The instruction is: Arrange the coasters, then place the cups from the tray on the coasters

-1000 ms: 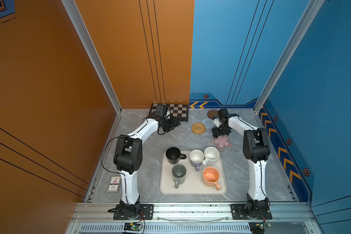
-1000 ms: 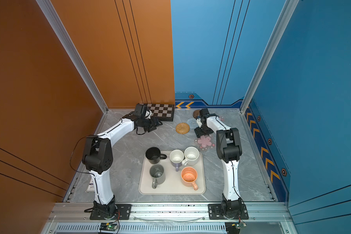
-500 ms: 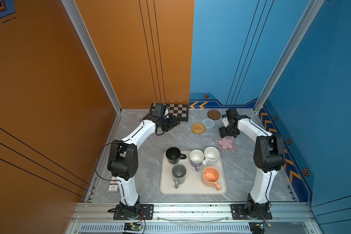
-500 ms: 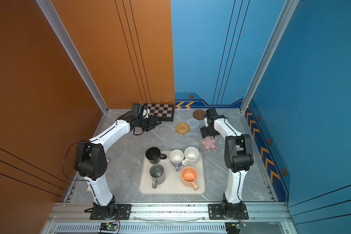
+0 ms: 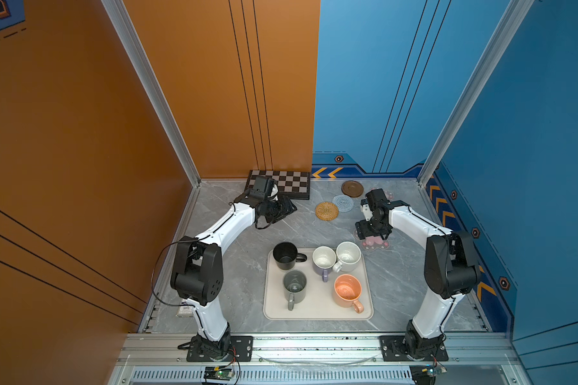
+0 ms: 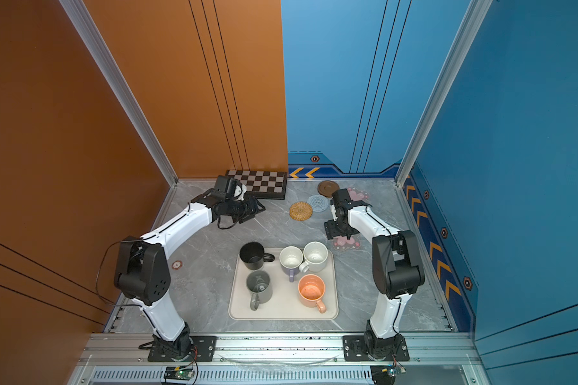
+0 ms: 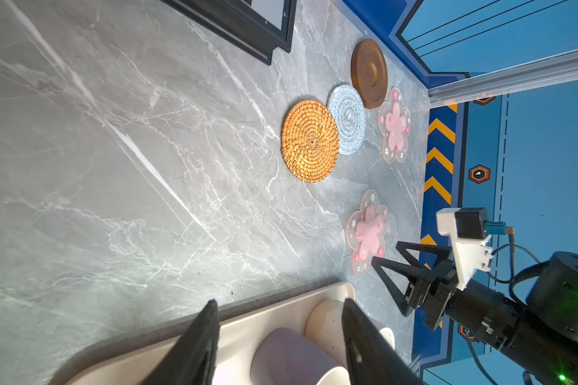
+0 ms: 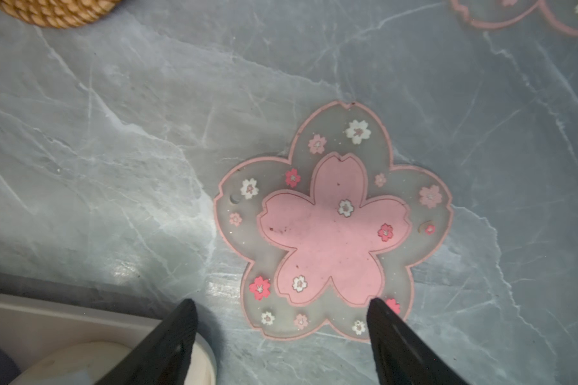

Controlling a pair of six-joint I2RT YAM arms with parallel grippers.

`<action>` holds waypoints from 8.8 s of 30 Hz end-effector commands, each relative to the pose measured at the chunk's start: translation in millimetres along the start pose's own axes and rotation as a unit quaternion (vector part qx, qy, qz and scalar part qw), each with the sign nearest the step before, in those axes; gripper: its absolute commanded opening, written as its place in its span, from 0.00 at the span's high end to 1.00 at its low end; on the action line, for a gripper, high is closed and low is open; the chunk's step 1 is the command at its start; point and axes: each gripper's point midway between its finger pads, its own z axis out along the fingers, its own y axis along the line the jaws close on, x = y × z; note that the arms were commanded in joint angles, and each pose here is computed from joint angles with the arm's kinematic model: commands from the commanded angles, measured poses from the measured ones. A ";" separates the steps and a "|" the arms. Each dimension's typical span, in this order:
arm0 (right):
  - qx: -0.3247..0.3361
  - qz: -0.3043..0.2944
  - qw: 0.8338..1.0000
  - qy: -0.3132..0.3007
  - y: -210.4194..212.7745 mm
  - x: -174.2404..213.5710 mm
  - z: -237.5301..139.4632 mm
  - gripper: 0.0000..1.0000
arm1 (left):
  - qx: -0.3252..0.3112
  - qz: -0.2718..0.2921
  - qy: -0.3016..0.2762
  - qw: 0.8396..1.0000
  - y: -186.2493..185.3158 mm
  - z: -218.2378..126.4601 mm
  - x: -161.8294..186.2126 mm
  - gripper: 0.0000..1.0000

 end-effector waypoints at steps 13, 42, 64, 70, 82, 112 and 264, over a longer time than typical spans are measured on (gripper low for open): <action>0.034 0.013 0.998 0.048 1.1 25.8 18.8 0.19 | -0.014 0.000 -0.010 1.000 14.2 -18.6 6.1 0.40; 0.079 0.027 0.993 0.082 -14.1 40.9 39.2 0.22 | -0.021 -0.007 -0.001 1.000 16.8 -7.9 8.6 0.40; 0.100 0.094 0.986 0.096 -52.6 47.6 48.1 0.22 | -0.019 -0.006 -0.002 1.000 16.1 -9.3 9.3 0.40; 0.075 0.102 0.988 0.086 -50.8 46.5 40.9 0.23 | -0.019 -0.007 -0.002 1.000 15.6 -9.1 8.8 0.40; 0.016 0.095 0.995 -0.007 -57.3 -26.9 3.8 0.20 | -0.019 -0.007 0.006 1.000 12.1 -0.4 10.3 0.40; 0.086 -0.009 0.993 0.075 -58.9 -41.7 65.2 0.19 | -0.034 -0.024 0.018 0.999 29.7 20.5 2.3 0.40; -0.022 0.164 0.979 0.120 -95.0 61.2 59.5 0.08 | 0.021 -0.016 0.022 0.999 12.9 6.0 42.5 0.40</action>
